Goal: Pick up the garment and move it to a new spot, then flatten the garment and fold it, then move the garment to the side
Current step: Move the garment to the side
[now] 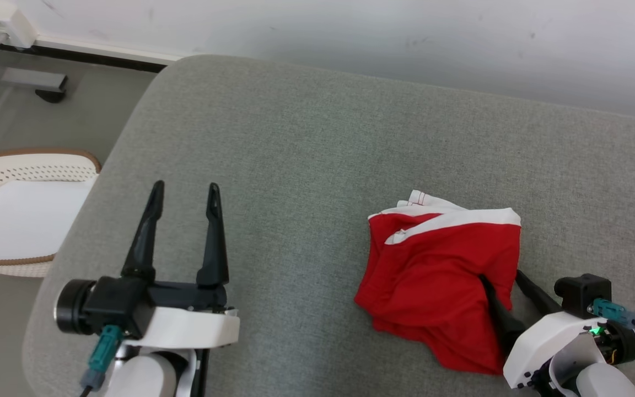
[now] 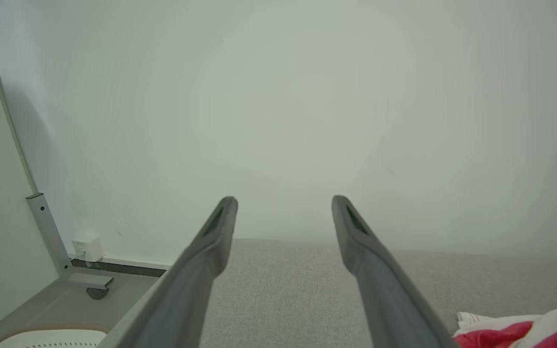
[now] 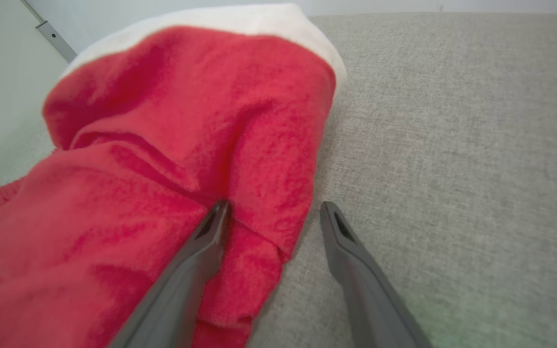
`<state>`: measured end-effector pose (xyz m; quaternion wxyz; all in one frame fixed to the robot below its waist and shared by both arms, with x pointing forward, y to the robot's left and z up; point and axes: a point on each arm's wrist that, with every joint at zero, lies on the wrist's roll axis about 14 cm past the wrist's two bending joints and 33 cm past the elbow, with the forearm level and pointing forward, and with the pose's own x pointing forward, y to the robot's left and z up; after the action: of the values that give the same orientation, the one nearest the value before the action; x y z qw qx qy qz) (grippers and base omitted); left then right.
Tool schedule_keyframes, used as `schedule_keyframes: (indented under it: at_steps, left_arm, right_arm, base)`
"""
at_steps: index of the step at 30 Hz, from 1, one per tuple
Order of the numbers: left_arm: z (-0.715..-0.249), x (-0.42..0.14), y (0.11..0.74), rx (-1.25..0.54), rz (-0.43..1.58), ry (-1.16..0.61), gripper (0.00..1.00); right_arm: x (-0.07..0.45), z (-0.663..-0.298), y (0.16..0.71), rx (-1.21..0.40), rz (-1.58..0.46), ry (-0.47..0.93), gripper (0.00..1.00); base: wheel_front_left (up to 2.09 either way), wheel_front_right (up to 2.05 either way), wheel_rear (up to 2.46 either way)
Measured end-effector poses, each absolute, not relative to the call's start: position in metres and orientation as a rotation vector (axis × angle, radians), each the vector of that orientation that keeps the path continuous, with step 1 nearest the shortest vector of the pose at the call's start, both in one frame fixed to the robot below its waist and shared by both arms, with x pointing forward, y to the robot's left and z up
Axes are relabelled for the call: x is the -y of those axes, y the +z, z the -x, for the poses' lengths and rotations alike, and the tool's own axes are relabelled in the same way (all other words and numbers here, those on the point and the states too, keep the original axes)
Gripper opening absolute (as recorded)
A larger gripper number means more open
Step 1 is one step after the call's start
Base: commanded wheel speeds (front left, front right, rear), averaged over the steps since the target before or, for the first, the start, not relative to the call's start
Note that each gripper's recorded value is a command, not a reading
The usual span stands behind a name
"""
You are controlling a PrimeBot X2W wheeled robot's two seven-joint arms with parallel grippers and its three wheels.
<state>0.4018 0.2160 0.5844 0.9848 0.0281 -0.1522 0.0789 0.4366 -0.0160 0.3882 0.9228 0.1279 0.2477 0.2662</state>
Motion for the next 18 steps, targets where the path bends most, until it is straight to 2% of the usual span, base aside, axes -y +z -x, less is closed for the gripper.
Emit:
schedule_keyframes:
  at_steps: [1,2,8,18]
  left_arm:
    - [-0.402,-0.216,0.584,0.306,-0.059,0.156,1.00]
    - [-0.402,-0.216,0.584,0.304,-0.060,0.156,1.00]
    - [-0.403,-0.214,0.577,0.288,-0.080,0.141,1.00]
    - [-0.423,-0.176,0.565,0.273,-0.051,0.015,1.00]
  right_arm:
    - [0.015,-0.437,0.388,-0.512,-0.261,0.550,0.19]
    - [0.015,-0.438,0.387,-0.514,-0.262,0.551,0.00]
    - [0.026,-0.445,0.397,-0.433,-0.202,0.556,0.00]
    - [0.095,-0.437,0.420,-0.344,-0.100,0.429,0.00]
  base:
    - [0.00,0.00,0.00]
    - [0.00,0.00,0.00]
    - [0.00,0.00,0.00]
    - [0.00,0.00,0.00]
